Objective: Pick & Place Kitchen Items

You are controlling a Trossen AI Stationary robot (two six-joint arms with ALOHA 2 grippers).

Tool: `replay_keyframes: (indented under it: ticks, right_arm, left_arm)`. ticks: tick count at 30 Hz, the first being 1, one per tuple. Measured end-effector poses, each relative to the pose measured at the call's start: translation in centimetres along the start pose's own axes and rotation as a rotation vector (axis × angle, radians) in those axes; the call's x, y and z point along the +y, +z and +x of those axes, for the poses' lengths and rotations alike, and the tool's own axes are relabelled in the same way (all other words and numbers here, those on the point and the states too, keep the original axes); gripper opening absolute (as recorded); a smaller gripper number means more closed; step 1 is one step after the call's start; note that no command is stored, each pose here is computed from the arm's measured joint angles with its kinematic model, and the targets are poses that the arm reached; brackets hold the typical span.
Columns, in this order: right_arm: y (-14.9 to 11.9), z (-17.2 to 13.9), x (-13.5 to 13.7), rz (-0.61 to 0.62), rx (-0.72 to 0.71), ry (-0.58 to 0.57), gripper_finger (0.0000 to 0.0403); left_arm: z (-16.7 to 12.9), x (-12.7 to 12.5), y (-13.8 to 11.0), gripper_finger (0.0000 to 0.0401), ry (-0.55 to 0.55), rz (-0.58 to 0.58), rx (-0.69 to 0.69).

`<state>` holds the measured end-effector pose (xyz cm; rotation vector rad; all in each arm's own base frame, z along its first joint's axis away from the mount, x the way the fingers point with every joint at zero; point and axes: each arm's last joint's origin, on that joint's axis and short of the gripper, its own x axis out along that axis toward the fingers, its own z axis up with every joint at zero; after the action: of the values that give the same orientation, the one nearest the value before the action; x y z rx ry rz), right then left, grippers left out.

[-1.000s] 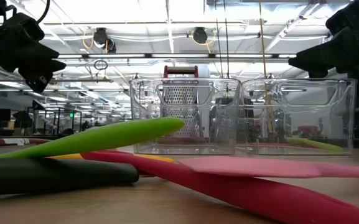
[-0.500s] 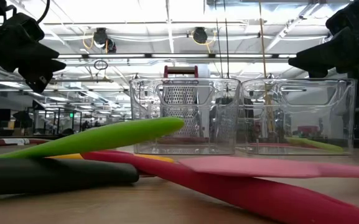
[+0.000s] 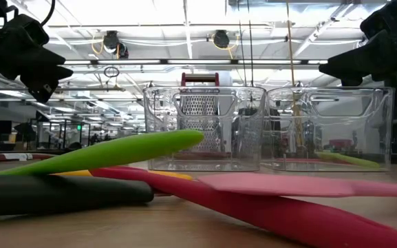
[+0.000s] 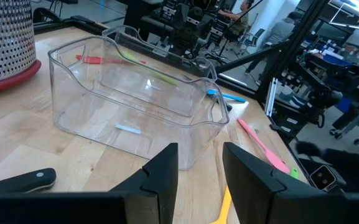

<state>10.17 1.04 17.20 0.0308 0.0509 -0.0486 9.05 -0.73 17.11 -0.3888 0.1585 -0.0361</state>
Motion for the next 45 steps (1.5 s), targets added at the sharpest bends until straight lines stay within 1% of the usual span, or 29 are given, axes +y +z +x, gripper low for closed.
replay_keyframes:
  ticks: [20, 21, 25, 27, 29, 36, 43, 45]
  right_arm:
    - [0.00, 0.00, 0.00, 0.000, 0.000, 0.000, 0.0134]
    - [0.00, 0.00, 0.00, 0.000, 0.000, 0.000, 0.0134]
    - [0.01, 0.00, 0.00, 0.000, 0.000, 0.000, 0.0134]
    - [0.00, 0.00, 0.00, 0.000, 0.000, 0.000, 0.0134]
    - [0.00, 0.00, 0.00, 0.000, 0.000, 0.000, 0.0134]
    - [0.00, 0.00, 0.00, 0.000, 0.000, 0.000, 0.0134]
    - [0.00, 0.00, 0.00, 0.000, 0.000, 0.000, 0.0134]
    - [0.00, 0.00, 0.00, 0.000, 0.000, 0.000, 0.0134]
  left_arm:
    - [0.00, 0.00, 0.00, 0.0129, 0.000, 0.000, 0.000]
    - [0.00, 0.00, 0.00, 0.0129, 0.000, 0.009, 0.000]
    - [0.00, 0.04, 0.03, 0.0129, 0.017, 0.190, -0.006]
    - [0.00, 0.06, 0.03, 0.0129, 0.022, 0.224, -0.007]
    - [0.00, 0.07, 0.03, 0.0129, 0.024, 0.227, -0.008]
    - [0.00, 0.07, 0.04, 0.0129, 0.024, 0.168, -0.009]
    - [0.00, 0.08, 0.07, 0.0129, 0.031, 0.193, -0.014]
    - [0.01, 0.12, 0.15, 0.0129, 0.052, 0.190, -0.030]
